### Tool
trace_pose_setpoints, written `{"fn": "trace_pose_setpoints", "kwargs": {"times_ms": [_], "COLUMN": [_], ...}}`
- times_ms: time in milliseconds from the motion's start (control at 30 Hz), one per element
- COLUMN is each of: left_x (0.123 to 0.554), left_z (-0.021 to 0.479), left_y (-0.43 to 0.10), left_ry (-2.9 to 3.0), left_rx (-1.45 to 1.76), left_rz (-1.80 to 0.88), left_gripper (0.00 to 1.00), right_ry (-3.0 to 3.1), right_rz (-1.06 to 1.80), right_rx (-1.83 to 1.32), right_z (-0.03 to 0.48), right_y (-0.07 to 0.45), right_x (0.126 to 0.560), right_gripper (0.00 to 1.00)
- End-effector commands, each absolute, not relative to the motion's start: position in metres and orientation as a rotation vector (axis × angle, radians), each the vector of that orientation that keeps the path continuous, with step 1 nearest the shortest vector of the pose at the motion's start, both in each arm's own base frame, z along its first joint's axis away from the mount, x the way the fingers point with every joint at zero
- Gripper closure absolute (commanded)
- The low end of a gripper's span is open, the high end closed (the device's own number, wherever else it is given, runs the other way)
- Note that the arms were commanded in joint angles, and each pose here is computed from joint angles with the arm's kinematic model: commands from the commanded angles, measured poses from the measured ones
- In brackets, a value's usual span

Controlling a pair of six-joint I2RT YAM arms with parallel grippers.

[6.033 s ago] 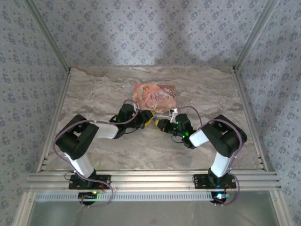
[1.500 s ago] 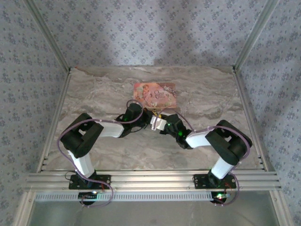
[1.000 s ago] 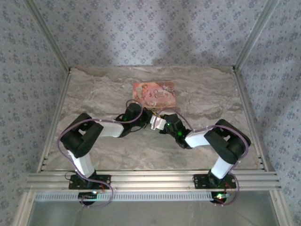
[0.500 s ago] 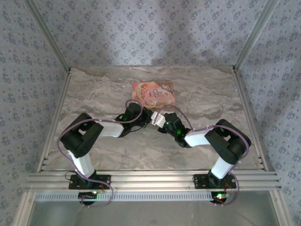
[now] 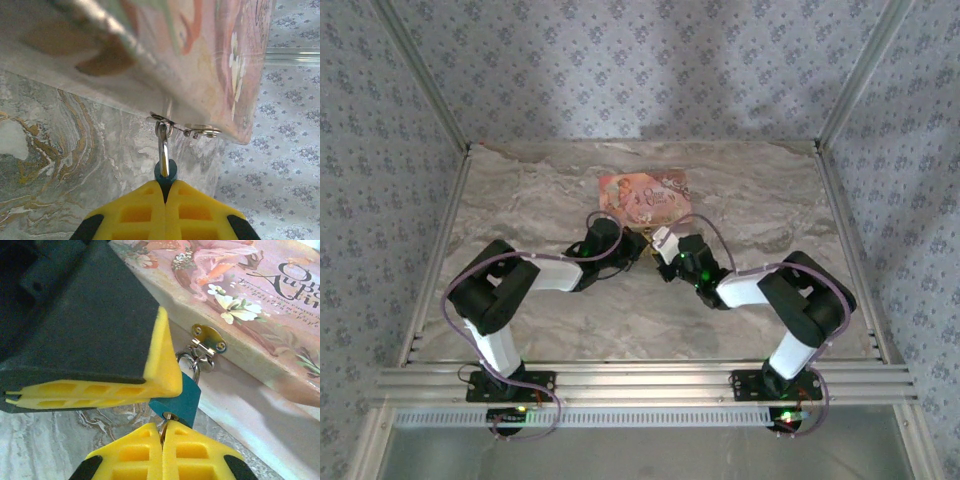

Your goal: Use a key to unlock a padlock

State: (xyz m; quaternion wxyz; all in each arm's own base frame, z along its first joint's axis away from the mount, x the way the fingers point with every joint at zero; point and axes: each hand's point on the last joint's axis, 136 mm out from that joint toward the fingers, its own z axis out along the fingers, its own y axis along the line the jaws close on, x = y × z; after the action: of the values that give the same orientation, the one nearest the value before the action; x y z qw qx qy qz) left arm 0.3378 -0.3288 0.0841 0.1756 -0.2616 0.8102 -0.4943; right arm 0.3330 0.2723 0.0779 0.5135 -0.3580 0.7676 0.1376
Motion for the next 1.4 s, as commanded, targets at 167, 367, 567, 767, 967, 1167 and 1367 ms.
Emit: {"fn": "trace_pose_setpoints", "kwargs": {"times_ms": [167,367,567,767,967,1167,1367], "left_x": [0.301,0.300,0.300,0.301,0.304,0.306,0.311], "left_z": [0.049,0.047,0.045,0.044,0.049,0.064,0.086], "left_y": [-0.331,-0.330,-0.330,-0.326,-0.312,-0.294,-0.267], "left_ry": [2.493,2.499,2.505,2.506,2.484,2.452,2.414], "left_rx": [-0.794,-0.794,-0.797,-0.798,-0.801,-0.781,-0.723], "left_rz": [-1.383,-1.376,-1.373,-1.351,-1.315,-1.277,-1.176], "left_gripper": [0.97,0.97,0.97,0.81,0.72,0.65,0.56], "right_ry": [1.859,1.908,1.932,1.960,1.980,1.986,2.018], "right_rz": [0.519,0.566,0.605,0.567,0.555,0.597,0.734], "right_rx": [-0.636,-0.562,-0.509,-0.521,-0.529,-0.505,-0.411], "right_z": [0.096,0.086,0.081,0.073,0.065,0.063,0.064], "right_y": [0.265,0.260,0.258,0.255,0.254,0.253,0.256], "right_x": [0.351,0.352,0.353,0.351,0.346,0.341,0.336], "right_gripper": [1.00,1.00,1.00,1.00,1.00,1.00,1.00]}}
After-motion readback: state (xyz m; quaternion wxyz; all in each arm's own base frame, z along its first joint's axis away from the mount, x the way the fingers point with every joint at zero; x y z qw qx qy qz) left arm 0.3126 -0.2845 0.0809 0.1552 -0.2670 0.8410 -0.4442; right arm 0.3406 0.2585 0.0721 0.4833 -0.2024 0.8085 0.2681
